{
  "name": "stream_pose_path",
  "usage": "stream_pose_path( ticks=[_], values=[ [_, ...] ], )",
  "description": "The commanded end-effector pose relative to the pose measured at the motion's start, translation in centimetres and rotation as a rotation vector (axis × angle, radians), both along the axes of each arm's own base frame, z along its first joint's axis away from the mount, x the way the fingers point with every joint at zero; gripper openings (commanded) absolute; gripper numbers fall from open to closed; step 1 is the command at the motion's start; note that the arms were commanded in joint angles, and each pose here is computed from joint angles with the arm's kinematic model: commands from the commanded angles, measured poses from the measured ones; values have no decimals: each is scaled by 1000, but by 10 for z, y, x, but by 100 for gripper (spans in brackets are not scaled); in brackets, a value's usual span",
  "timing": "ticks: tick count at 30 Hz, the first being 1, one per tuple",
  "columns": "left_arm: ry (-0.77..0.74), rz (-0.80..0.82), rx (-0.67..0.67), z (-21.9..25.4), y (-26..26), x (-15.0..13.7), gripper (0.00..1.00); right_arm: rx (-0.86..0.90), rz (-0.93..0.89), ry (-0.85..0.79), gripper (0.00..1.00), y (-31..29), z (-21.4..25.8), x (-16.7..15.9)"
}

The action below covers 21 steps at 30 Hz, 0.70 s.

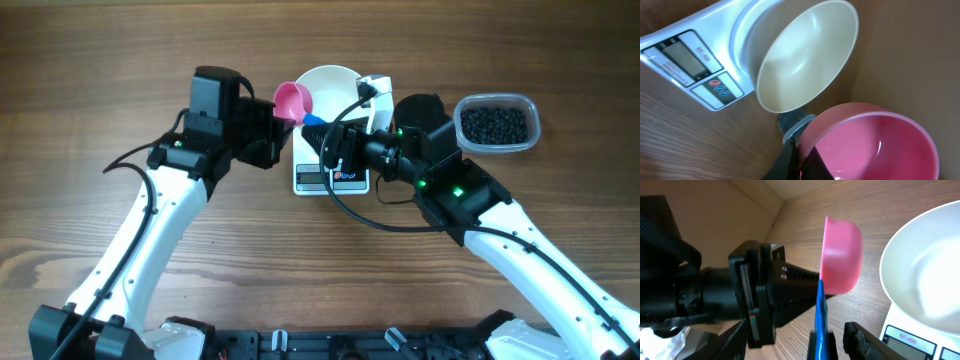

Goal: Scoop item into bowl and weigh 150g on scale
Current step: 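Lift the pink scoop over the scale and pass its blue handle to the right gripper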

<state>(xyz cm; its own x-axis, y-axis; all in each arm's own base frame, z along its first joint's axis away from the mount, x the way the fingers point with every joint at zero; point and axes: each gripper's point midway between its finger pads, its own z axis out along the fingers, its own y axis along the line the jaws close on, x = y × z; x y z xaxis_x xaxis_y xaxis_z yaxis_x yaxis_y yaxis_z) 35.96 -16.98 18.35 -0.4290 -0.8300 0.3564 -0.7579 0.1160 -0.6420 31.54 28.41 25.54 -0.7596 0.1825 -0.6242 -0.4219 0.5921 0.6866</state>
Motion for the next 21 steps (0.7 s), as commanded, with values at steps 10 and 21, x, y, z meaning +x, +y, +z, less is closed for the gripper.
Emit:
stream_pose_path(
  ticks=[10,21],
  values=[
    [16,20,28,-2,1,-4,4,-26,-33,8,29,-1,-3,7],
    [17,8,29,-2,-3,-6,4,-13,-50,58,28,1,-12,10]
  ],
)
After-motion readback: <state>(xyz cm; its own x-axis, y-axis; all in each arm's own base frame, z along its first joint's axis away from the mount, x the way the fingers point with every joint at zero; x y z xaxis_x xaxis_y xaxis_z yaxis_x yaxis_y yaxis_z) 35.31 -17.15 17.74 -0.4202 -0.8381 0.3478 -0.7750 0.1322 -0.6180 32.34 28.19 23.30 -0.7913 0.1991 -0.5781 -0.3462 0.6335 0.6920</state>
